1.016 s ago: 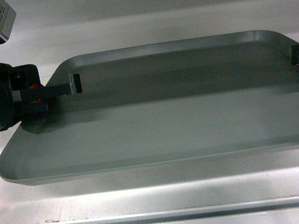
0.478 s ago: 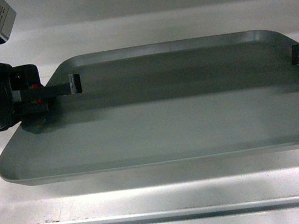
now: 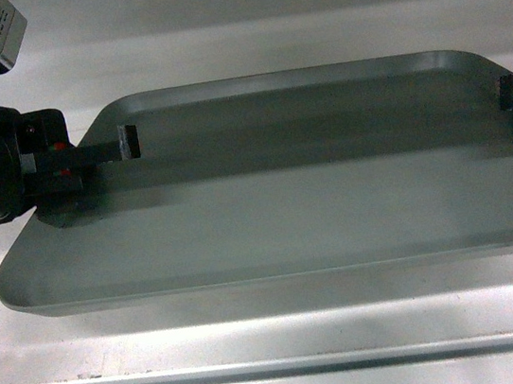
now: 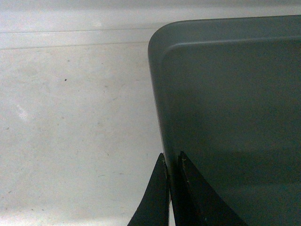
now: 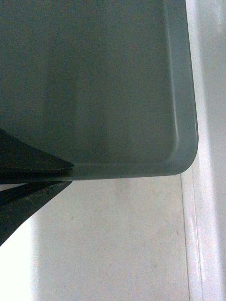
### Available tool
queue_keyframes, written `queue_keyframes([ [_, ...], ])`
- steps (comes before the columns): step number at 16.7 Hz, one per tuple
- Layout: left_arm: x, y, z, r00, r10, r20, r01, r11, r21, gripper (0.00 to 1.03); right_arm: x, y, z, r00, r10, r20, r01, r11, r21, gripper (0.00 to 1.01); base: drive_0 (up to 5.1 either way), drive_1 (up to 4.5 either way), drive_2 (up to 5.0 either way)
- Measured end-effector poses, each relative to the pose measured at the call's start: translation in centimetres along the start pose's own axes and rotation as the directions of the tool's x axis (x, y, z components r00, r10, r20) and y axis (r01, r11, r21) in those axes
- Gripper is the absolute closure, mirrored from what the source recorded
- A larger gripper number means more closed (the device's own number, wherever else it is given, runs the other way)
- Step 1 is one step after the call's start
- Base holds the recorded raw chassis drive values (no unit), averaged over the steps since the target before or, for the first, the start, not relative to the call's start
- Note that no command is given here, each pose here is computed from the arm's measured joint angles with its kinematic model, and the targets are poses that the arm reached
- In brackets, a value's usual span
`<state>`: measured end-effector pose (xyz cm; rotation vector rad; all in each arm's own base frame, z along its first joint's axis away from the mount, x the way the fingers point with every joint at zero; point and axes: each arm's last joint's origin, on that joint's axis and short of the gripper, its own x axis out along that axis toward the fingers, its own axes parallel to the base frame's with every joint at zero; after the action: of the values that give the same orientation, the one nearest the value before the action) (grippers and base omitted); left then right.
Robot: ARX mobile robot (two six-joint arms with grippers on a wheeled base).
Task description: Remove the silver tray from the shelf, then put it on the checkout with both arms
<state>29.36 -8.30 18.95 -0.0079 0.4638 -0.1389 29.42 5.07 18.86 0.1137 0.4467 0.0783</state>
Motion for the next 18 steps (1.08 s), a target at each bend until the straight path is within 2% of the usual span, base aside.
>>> queue_keyframes([
  [18,0.1,-0.03,-0.03,1.0,0.002,-0.004,-0.002,1.0,0.001,1.0,0.1,-0.03,-0.05,1.0,-0.002,-0.002,0.002,1.0,0.001,0.98,0.1,-4.06,4.3],
])
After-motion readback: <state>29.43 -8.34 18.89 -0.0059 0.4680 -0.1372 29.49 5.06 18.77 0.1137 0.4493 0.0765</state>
